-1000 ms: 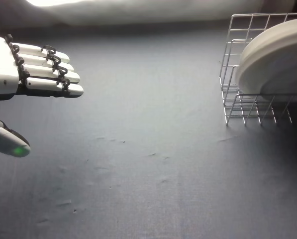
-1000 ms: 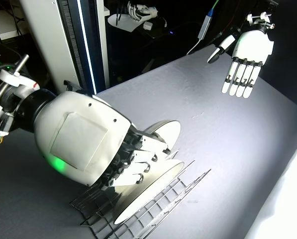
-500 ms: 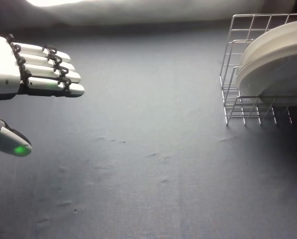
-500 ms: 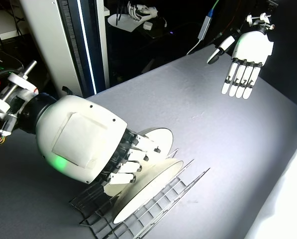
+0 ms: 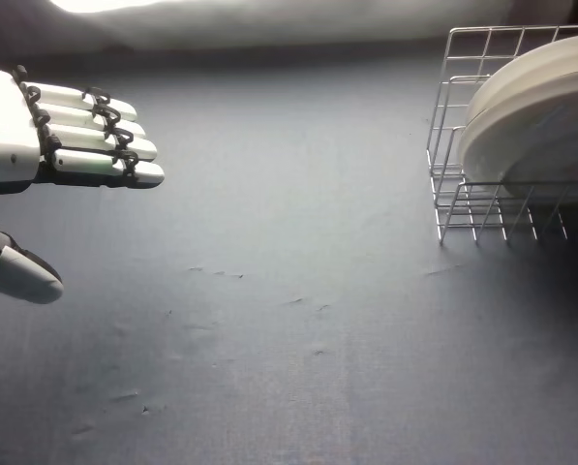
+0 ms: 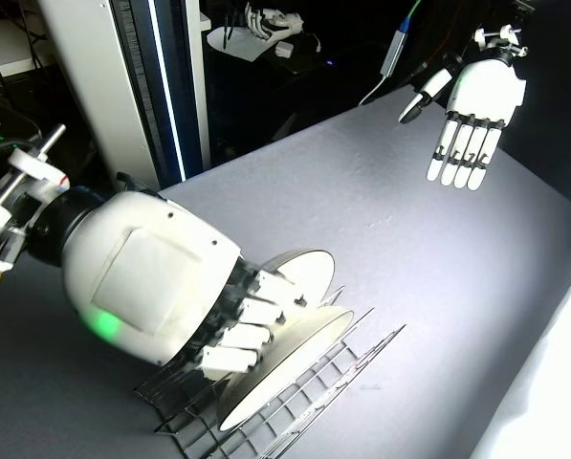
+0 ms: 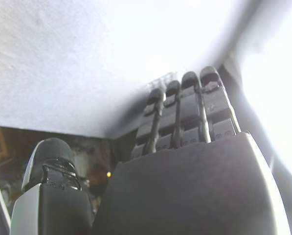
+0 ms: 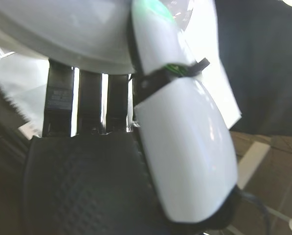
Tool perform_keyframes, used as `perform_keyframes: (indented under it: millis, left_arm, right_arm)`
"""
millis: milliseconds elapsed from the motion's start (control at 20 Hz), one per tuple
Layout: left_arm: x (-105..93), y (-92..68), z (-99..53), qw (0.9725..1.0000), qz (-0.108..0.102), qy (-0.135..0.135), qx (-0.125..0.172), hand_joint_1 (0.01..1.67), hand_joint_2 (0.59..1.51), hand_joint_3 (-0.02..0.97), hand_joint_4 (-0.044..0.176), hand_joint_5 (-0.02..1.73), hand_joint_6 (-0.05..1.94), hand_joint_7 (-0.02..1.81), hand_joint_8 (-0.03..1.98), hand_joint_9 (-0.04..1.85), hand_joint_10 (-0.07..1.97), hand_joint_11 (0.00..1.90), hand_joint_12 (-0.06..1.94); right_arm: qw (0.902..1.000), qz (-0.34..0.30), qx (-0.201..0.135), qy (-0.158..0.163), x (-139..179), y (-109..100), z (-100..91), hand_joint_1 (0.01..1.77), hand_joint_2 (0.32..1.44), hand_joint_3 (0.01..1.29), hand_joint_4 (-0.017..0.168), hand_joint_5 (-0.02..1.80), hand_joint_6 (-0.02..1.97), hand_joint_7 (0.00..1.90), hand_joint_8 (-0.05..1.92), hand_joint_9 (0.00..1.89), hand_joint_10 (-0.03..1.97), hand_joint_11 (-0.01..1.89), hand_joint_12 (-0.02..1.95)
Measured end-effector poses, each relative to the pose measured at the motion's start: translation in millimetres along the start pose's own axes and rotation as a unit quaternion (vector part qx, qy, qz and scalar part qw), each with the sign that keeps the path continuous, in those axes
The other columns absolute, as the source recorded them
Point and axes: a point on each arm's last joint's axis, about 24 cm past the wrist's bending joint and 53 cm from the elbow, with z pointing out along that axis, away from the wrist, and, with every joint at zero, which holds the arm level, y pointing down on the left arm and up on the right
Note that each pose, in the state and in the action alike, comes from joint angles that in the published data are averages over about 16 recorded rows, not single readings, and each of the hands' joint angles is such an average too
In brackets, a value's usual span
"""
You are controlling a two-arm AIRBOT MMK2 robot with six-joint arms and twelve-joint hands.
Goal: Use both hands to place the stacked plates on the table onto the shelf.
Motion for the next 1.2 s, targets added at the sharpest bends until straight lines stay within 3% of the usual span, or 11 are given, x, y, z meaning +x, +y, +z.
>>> perform_keyframes:
  millis: [500, 650, 950, 1100, 1200]
  left_arm:
    - [0.7, -0.9, 0.4, 1.0, 0.0, 0.001, 0.001, 0.01, 1.103, 0.018, 0.002, 0.02, 0.01, 0.02, -0.01, 0.02, 0.01, 0.01, 0.01]
    - [1.1, -3.1, 1.1, 1.0, 0.0, 0.002, 0.005, 0.01, 1.103, 0.018, 0.002, 0.02, 0.01, 0.02, -0.01, 0.02, 0.01, 0.01, 0.01]
    - [1.8, -9.3, 2.4, 0.9999, 0.001, 0.004, 0.015, 0.01, 1.11, 0.018, 0.002, 0.03, 0.01, 0.03, -0.01, 0.03, 0.01, 0.02, 0.01]
    - [2.8, -13.6, 3.5, 0.9997, 0.005, 0.006, 0.021, 0.02, 1.128, 0.019, 0.001, 0.08, 0.03, 0.09, 0.03, 0.08, 0.05, 0.06, 0.06]
    - [4.0, -16.3, 4.2, 0.9996, 0.01, 0.009, 0.025, 0.03, 1.145, 0.018, 0.001, 0.11, 0.19, 0.14, 0.21, 0.13, 0.23, 0.11, 0.25]
  right_arm:
    - [0.9994, 0.007, -0.032, -0.008, -4, 21, 2.1, 1.13, 1.18, 0.01, -0.003, 0.58, 0.28, 0.63, 0.1, 0.51, 0.42, 0.15, 1.37]
    - [0.9987, -0.002, -0.052, 0.003, 5, 34, 2.8, 1.1, 1.17, 0.01, -0.003, 0.53, 0.09, 0.57, 0.03, 0.45, 0.33, 0.09, 1.29]
    - [0.9906, -0.07, -0.107, 0.048, 39, 68, 1.4, 0.97, 1.15, 0.01, -0.003, 0.35, 0.04, 0.36, 0.01, 0.28, 0.16, 0.02, 0.98]
    - [0.9772, -0.132, -0.144, 0.083, 65, 83, -2.4, 0.78, 1.12, 0.01, -0.003, 0.3, 0.06, 0.32, 0.05, 0.24, 0.14, 0.02, 0.84]
    - [0.9627, -0.18, -0.17, 0.108, 83, 91, -6.5, 0.65, 1.1, 0.01, -0.002, 0.32, 0.21, 0.35, 0.2, 0.27, 0.27, 0.06, 0.9]
